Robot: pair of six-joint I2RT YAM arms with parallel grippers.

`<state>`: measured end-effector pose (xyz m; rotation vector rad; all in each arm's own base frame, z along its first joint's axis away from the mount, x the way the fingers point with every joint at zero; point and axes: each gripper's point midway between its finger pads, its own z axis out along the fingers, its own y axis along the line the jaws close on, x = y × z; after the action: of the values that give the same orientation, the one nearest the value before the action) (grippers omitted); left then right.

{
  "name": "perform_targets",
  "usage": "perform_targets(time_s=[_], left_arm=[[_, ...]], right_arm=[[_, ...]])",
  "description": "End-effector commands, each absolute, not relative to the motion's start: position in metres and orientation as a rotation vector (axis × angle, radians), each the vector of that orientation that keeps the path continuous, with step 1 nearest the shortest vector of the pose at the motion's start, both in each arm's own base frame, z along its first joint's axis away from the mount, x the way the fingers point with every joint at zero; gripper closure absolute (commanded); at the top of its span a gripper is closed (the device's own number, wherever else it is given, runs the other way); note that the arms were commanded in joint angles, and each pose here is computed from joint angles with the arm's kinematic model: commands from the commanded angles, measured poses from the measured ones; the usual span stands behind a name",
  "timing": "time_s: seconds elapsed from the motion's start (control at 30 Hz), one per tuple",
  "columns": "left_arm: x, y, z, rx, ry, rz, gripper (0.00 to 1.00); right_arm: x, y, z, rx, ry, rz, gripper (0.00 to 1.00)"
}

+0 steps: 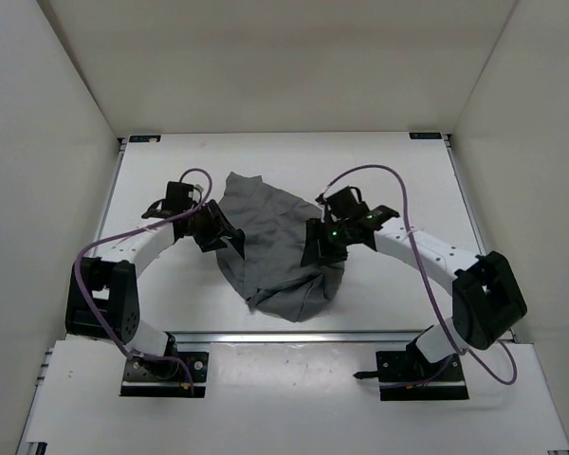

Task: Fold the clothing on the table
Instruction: Flatten the skirt out

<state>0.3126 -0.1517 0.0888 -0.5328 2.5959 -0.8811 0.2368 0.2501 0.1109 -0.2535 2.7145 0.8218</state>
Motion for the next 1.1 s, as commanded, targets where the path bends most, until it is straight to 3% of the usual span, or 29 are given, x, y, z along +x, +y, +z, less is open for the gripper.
perform_targets(time_s=[0.0, 0.17, 0.37, 0.63, 0.7, 0.73, 0.8, 0.83, 0.87, 0.9, 1.07], left_arm=[[0.342, -0.107, 0.097, -0.595, 2.505, -0.624, 0.37], [0.383, -0.068, 0.113, -0.656, 2.439, -0.454, 0.37], [0.423, -0.052, 0.11, -0.56, 2.513, -0.313, 0.32], [0.416, -0.06, 0.059, -0.423, 2.727, -0.141, 0.3], [0.412, -0.069, 0.053, -0.392, 2.747, -0.161, 0.34], [0.407, -0.072, 0.046, -0.385, 2.772, -0.158, 0.4], [0.405, -0.077, 0.041, -0.351, 2.793, -0.141, 0.54], [0.403, -0.077, 0.035, -0.342, 2.813, -0.123, 0.68], [0.401, -0.077, 0.033, -0.34, 2.829, -0.128, 0.87], [0.401, -0.077, 0.035, -0.356, 2.83, -0.152, 1.0], [0.437, -0.097, 0.084, -0.371, 2.673, -0.339, 1.0]], right_arm=[[0.248, 0.283, 0.126, -0.173, 2.652, 0.8, 0.56], [0.225, 0.334, 0.124, 0.041, 2.657, 0.908, 0.55], [0.213, 0.381, 0.098, 0.096, 2.753, 0.942, 0.39], [0.202, 0.399, 0.056, 0.155, 2.915, 0.83, 0.36], [0.196, 0.405, 0.054, 0.141, 2.944, 0.838, 0.38], [0.199, 0.402, 0.049, 0.149, 2.955, 0.818, 0.41], [0.19, 0.402, 0.043, 0.104, 2.997, 0.802, 0.59], [0.193, 0.402, 0.041, 0.097, 2.997, 0.802, 0.67], [0.193, 0.405, 0.045, 0.065, 2.986, 0.817, 0.95], [0.195, 0.401, 0.044, 0.068, 2.99, 0.809, 1.0], [0.239, 0.359, 0.073, -0.042, 2.879, 0.644, 1.0]])
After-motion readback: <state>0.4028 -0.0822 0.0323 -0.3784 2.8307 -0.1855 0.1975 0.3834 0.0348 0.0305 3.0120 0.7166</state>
